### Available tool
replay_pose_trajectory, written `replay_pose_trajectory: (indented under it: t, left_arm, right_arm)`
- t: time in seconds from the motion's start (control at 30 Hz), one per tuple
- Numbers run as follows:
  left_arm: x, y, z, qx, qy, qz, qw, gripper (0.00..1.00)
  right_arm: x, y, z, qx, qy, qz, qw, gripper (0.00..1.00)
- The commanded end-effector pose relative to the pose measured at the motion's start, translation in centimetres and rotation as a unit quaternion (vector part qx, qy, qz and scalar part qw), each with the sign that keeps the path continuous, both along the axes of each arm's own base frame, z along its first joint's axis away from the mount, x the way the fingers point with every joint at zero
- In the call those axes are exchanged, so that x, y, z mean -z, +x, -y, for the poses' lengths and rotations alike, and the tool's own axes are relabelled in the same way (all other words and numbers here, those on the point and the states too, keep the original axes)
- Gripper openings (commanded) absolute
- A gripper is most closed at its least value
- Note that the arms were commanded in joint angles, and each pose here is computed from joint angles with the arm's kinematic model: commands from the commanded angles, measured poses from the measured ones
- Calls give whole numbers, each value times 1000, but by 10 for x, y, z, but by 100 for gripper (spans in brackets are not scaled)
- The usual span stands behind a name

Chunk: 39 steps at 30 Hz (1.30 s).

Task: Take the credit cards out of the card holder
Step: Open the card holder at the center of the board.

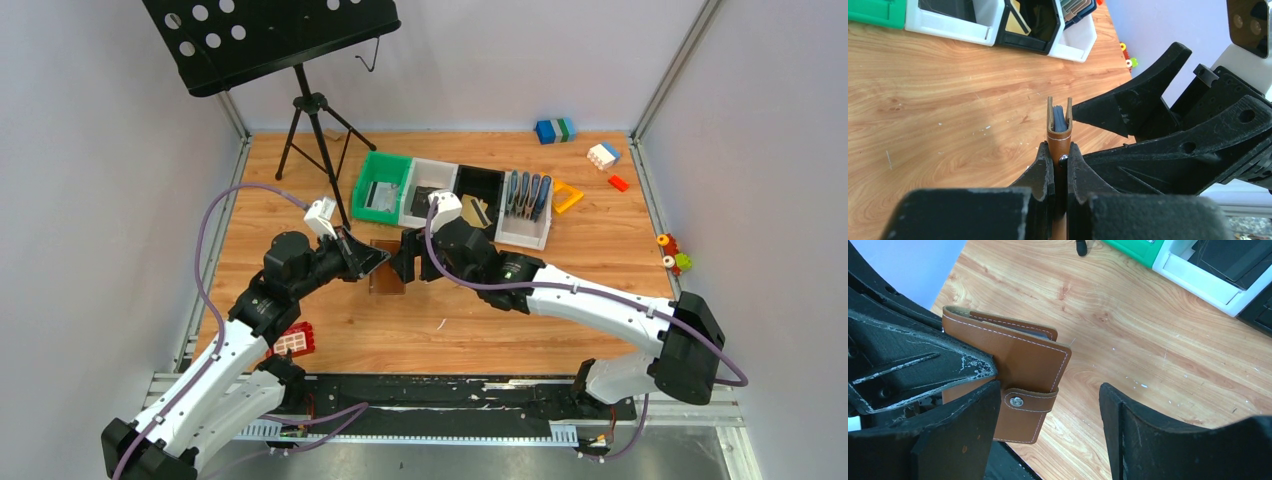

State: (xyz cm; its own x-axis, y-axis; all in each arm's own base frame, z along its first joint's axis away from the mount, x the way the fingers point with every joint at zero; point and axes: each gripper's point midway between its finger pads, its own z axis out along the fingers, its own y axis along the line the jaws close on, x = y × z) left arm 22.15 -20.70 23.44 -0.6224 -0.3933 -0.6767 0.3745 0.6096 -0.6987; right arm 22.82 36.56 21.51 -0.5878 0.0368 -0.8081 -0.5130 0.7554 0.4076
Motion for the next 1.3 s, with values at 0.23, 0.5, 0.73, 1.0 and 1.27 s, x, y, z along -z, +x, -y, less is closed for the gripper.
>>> replay_pose_trajectory:
  t: [0.23, 0.5, 0.73, 1.0, 1.27]
  left_arm:
    - [-43, -2, 7, 15, -49, 56, 997, 0]
    - [-39, -2, 1, 4, -30, 60, 998, 0]
    - [-7, 9, -18, -28, 71, 45, 996, 0]
    - [-2, 1, -11, 4, 71, 38, 997, 0]
    - [-15, -12, 8, 47, 2, 13, 999, 0]
  right_arm:
    - [12, -17, -11, -45, 21, -28, 998, 69]
    - [66, 9, 56, 122, -155, -59, 979, 55]
    - [54, 23, 160, 300, -288, -4, 910, 45]
    - [29, 1, 94, 83, -94, 44, 991, 50]
    - [-25, -47, 13, -119, 126, 78, 982, 80]
